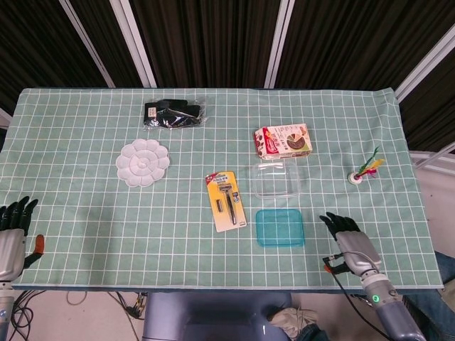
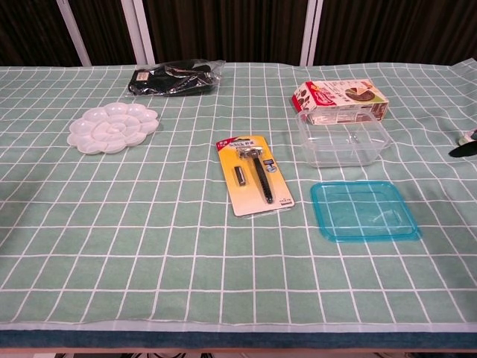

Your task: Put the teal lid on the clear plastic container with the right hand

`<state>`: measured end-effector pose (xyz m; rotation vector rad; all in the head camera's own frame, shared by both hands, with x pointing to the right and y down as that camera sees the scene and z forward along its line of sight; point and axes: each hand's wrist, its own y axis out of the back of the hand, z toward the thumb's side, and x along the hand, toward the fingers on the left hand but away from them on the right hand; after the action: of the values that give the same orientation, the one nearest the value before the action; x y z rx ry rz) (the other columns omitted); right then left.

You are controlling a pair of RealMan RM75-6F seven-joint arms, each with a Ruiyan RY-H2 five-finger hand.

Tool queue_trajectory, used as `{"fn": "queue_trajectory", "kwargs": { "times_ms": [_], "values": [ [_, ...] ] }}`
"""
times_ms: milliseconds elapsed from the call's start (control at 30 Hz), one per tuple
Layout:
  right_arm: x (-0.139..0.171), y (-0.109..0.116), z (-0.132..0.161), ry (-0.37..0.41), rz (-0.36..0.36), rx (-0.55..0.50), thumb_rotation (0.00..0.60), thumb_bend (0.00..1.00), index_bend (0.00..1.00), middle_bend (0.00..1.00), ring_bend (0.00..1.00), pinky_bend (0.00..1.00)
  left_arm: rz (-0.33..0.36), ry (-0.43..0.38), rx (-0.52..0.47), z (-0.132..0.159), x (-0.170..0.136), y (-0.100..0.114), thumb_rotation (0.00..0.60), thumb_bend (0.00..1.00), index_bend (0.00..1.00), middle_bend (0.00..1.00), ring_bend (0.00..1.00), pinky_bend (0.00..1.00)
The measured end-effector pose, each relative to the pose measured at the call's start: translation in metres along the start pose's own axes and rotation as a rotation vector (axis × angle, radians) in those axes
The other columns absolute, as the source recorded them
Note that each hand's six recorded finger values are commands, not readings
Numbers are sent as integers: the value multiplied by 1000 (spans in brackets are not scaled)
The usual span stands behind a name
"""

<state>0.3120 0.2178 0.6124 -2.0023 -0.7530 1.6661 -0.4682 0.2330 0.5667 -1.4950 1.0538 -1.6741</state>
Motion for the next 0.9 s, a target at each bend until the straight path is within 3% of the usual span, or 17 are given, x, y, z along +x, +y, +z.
{"fn": "queue_trajectory", "kwargs": {
  "times_ms": [433, 900],
  "values": [
    [-46, -16, 64, 52, 7, 52, 600, 188, 0, 0, 0, 0, -17, 15, 4, -2, 0, -1, 600, 526, 55, 0, 0, 0],
    [-76, -23, 83, 44, 41, 109, 600, 187, 0, 0, 0, 0, -22, 18, 3, -2, 0, -1, 600, 526, 44, 0, 0, 0]
  ]
}}
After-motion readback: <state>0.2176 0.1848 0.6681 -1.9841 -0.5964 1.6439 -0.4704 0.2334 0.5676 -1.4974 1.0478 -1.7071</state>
